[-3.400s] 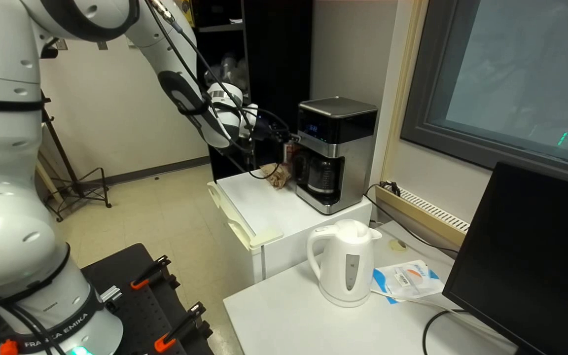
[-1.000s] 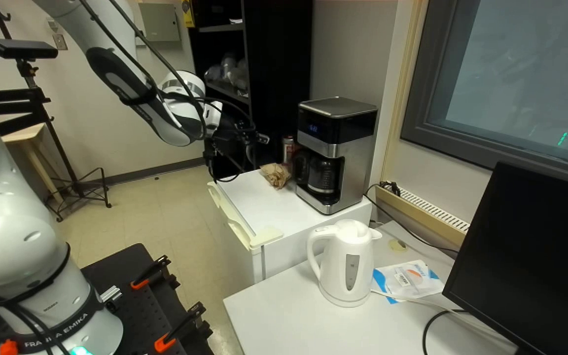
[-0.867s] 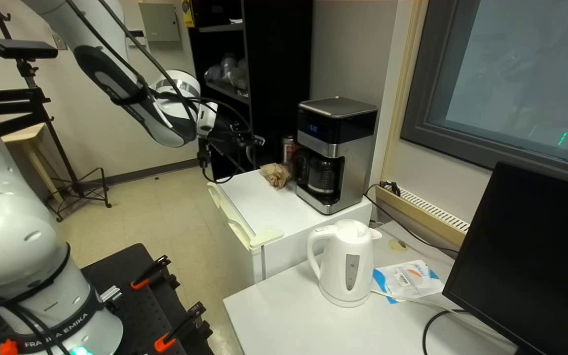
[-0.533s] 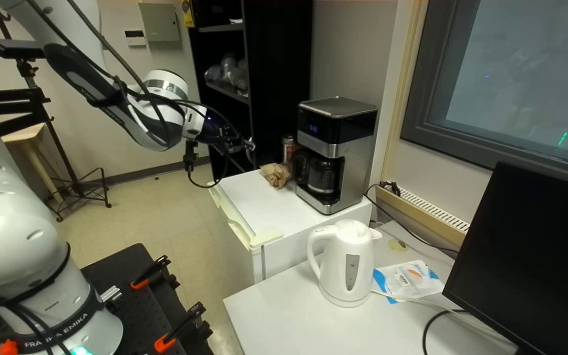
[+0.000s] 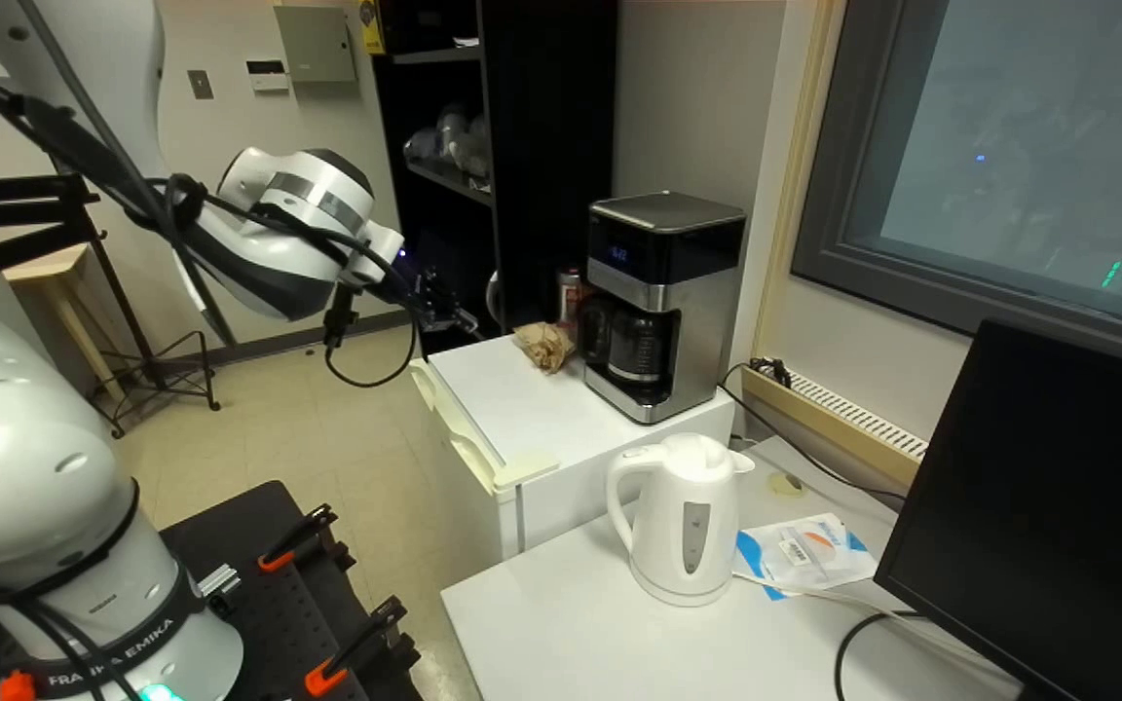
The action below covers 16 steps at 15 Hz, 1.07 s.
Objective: Press the buttons on the coffee making machine
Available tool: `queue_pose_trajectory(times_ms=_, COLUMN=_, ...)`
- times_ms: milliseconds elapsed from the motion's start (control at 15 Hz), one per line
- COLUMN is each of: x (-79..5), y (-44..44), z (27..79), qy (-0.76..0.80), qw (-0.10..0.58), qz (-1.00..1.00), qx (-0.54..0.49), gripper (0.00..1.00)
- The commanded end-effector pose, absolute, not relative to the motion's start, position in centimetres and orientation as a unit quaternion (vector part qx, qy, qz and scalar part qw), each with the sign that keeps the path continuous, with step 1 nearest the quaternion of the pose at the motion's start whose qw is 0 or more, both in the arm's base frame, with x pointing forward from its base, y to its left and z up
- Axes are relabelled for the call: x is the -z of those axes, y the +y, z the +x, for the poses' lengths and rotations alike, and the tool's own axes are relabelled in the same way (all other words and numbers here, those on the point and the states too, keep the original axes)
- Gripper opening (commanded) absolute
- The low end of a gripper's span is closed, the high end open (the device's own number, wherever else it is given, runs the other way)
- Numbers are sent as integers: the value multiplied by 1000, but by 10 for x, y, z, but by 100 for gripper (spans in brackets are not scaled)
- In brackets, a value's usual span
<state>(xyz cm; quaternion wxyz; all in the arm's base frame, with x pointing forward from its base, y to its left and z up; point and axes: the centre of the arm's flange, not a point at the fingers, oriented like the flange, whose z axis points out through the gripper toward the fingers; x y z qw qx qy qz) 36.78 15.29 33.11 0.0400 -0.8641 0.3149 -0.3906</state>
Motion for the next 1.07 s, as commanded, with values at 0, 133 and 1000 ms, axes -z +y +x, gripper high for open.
queue_pose_trajectory(times_ms=0, x=-345, y=137, z=360, qy=323, qw=54, qz=-895, qx=302, gripper=0)
queue_pose_trajectory(times_ms=133, x=-340, y=131, z=361, qy=309, qw=36, qz=-914, qx=260, gripper=0)
queue_pose_trajectory(times_ms=1000, x=-339, y=130, z=352, qy=243, qw=-101, qz=-964, qx=20, gripper=0)
